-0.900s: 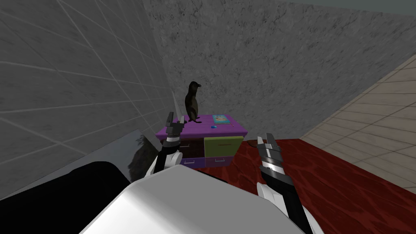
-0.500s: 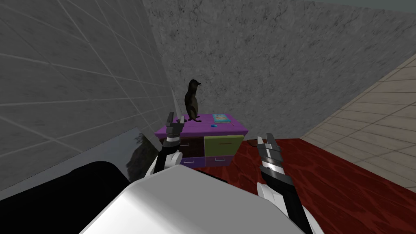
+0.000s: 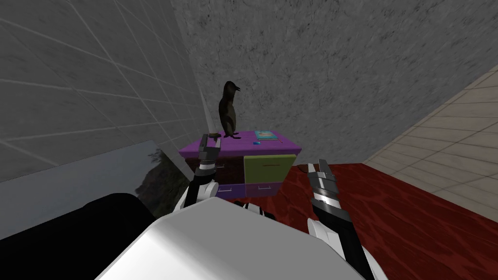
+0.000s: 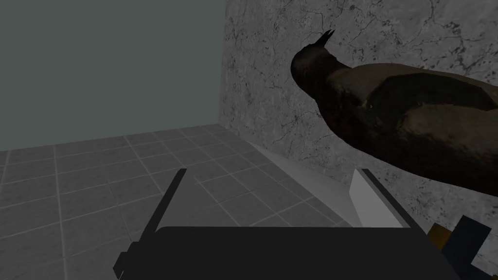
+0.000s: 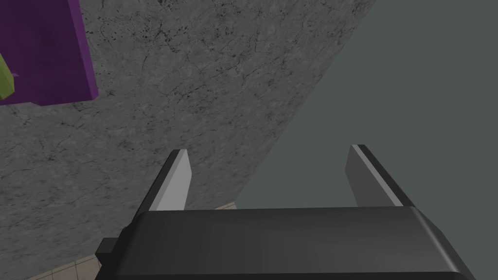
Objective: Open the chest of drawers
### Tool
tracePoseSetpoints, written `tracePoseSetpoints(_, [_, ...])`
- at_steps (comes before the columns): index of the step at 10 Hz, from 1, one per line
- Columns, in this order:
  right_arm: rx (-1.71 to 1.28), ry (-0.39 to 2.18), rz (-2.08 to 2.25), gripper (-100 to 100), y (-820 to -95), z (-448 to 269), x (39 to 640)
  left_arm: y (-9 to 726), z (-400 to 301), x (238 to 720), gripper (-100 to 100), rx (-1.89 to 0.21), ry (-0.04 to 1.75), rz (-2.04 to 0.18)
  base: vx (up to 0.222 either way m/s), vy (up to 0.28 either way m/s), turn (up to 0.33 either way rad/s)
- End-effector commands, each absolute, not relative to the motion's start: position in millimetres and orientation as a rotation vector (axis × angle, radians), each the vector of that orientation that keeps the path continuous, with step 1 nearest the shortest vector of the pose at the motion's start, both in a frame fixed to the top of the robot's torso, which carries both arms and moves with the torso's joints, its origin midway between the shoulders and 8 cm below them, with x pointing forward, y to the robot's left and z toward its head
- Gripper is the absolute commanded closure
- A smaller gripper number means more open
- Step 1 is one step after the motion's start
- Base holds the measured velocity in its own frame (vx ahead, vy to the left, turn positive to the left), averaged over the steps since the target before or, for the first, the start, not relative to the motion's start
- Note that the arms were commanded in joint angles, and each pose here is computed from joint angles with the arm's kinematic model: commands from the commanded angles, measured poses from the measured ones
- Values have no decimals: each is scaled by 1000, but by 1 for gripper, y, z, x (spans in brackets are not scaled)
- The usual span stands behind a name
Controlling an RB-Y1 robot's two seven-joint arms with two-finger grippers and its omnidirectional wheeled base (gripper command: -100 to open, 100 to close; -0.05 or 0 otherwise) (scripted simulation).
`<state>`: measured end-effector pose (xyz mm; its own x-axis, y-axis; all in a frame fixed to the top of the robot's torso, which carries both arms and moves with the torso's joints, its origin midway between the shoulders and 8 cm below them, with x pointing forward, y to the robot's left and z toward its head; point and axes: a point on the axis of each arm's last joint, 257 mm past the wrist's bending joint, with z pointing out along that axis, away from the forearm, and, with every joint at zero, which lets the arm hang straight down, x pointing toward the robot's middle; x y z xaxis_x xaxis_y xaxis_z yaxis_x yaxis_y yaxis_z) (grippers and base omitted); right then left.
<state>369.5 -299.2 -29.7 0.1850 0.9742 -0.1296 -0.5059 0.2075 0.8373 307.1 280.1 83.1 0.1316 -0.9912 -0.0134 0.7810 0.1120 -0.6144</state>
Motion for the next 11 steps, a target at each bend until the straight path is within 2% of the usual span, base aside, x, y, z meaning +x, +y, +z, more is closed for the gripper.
tracePoseSetpoints(1, [746, 783, 1192, 0, -299, -30, 369, 276, 77, 313, -100, -517, 534, -1377, 14, -33, 12])
tracePoseSetpoints(11, [747, 783, 1192, 0, -299, -30, 370, 289, -6, 367, -100, -632, 757, -1294, 12, -124, 23])
